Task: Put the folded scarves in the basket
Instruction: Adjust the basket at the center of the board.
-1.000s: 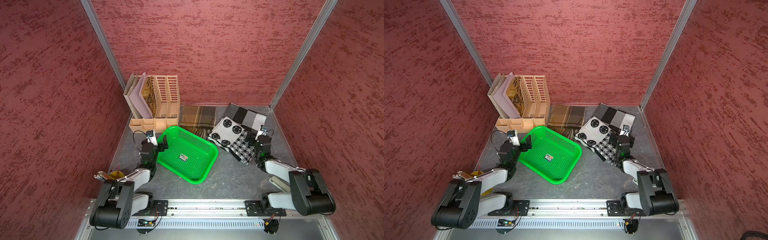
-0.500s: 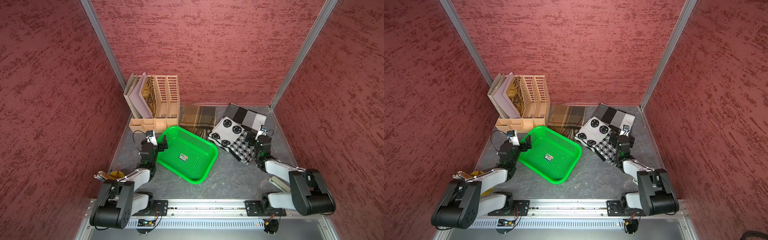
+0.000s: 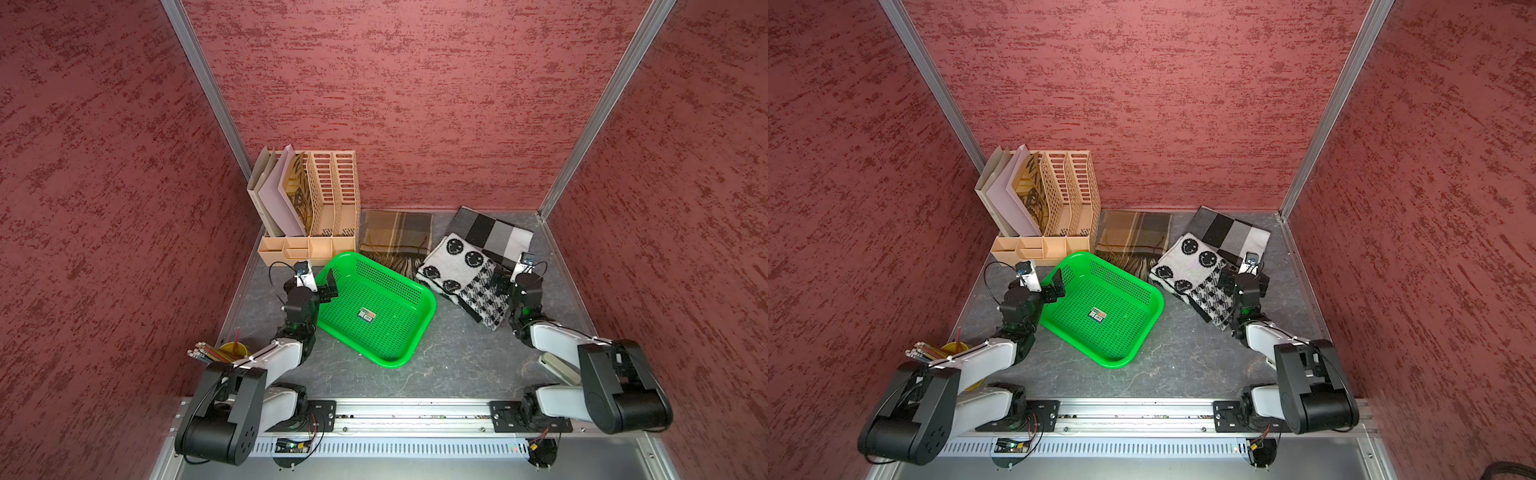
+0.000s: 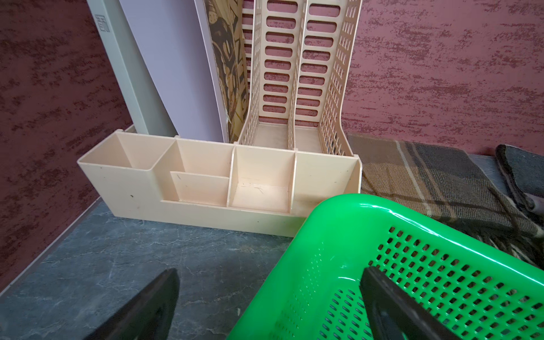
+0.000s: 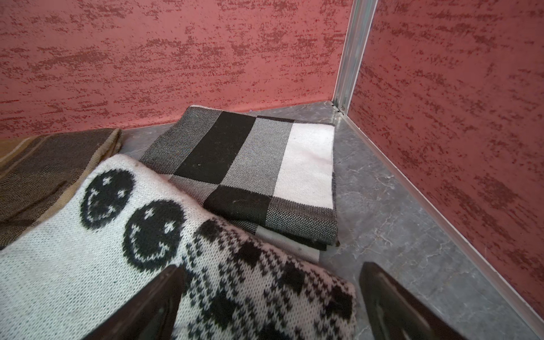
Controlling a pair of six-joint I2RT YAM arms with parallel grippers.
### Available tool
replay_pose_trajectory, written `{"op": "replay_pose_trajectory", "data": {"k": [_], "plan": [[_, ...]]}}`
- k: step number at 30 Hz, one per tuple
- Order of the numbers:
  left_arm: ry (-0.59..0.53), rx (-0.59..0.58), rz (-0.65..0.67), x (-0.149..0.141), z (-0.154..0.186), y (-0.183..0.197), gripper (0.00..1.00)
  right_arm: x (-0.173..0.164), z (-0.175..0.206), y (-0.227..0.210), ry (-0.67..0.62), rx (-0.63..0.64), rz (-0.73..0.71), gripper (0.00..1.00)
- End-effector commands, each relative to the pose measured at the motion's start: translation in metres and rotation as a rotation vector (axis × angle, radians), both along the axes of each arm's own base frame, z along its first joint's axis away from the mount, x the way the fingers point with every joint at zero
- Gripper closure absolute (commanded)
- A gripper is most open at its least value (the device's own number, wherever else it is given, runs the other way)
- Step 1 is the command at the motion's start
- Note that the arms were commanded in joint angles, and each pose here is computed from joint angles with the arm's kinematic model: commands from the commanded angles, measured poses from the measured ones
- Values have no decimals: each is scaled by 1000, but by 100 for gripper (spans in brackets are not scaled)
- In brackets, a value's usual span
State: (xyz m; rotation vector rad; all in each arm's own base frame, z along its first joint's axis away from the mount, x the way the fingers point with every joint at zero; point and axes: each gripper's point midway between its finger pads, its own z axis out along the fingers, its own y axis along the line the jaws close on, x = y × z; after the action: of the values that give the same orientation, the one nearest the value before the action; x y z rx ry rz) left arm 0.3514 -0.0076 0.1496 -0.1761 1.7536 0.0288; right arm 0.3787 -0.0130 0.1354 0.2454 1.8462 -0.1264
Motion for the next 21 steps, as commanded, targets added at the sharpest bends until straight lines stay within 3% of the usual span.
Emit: {"op": "replay_pose_trajectory", "data": {"k": [1,4,6,8,10,11,13,16,18,21], "plan": [[-14,9,143,-9,5,22,0,-4,27,7,-72,-19,22,2],[-39,17,184,-10,34,22,0,-12,82,12,-148,-32,26,2],[-59,-85,240,-12,56,29,0,-17,123,16,-202,-5,51,2],[-72,-141,180,-4,82,18,0,-22,150,10,-238,127,-3,1],[-55,-187,117,7,101,4,0,-28,150,2,-246,323,-98,2],[-31,-218,90,12,106,-2,0,-29,150,7,-233,378,-74,2],[27,-251,21,19,111,-18,0,-31,148,31,-148,414,50,2],[176,-273,-31,21,101,-31,0,-50,114,33,129,467,-35,2],[275,-269,4,17,88,-27,1,-64,98,35,263,445,-62,1],[398,-310,61,14,63,-6,12,-81,87,46,391,422,-26,2]]}}
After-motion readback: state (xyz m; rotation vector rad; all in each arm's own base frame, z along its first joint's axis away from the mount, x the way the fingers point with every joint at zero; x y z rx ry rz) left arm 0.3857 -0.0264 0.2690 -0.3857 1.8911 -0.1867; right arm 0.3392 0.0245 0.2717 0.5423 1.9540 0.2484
